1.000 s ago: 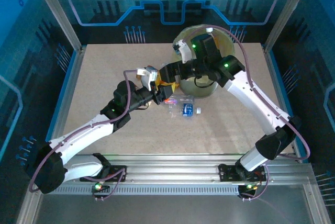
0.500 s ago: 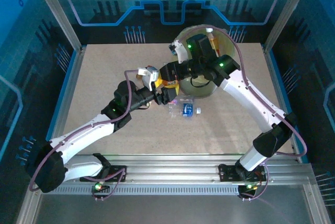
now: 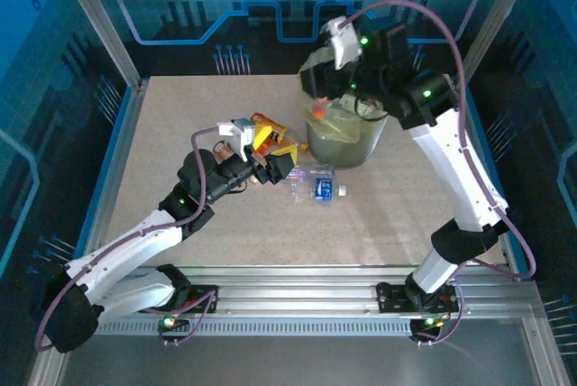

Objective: Put the plastic bottles in the bin

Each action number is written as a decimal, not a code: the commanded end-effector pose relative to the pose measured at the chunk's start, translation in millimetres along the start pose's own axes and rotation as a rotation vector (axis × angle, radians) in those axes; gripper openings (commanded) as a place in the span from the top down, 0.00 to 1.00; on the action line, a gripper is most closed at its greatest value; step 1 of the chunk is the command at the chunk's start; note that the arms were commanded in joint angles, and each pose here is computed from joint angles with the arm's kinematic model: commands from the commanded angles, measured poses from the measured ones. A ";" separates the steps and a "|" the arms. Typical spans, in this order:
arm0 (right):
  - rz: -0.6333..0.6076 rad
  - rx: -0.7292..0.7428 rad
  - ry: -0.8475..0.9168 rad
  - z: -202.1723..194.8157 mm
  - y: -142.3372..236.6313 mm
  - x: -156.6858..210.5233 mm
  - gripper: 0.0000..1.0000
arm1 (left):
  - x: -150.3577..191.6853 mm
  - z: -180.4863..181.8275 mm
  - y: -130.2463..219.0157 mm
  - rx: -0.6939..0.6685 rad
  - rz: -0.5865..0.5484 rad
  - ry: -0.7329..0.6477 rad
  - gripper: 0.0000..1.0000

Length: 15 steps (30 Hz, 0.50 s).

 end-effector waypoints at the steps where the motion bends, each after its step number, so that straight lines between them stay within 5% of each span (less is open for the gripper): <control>1: 0.041 0.177 0.077 -42.3 -1.7 -0.2 0.59 | 7.0 14.8 11.0 -0.098 -0.003 -0.016 0.01; 7: 0.078 0.394 0.127 -103.2 -12.2 -4.9 0.59 | 13.6 30.8 29.2 -0.200 -0.014 -0.001 0.01; 15: 0.214 0.503 0.143 -150.2 -40.5 21.9 0.60 | 20.8 40.8 39.5 -0.265 0.001 0.002 0.01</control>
Point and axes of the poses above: each hand's point on the last joint's axis, 136 mm out from that joint toward the fingers, its own y axis back along the fingers, its own z axis along the line the jaws close on, x = y × z, the point moved 2 cm from there along y, back along the fingers, and after that the axes turned 1 degree about y, right-handed, at the moved point
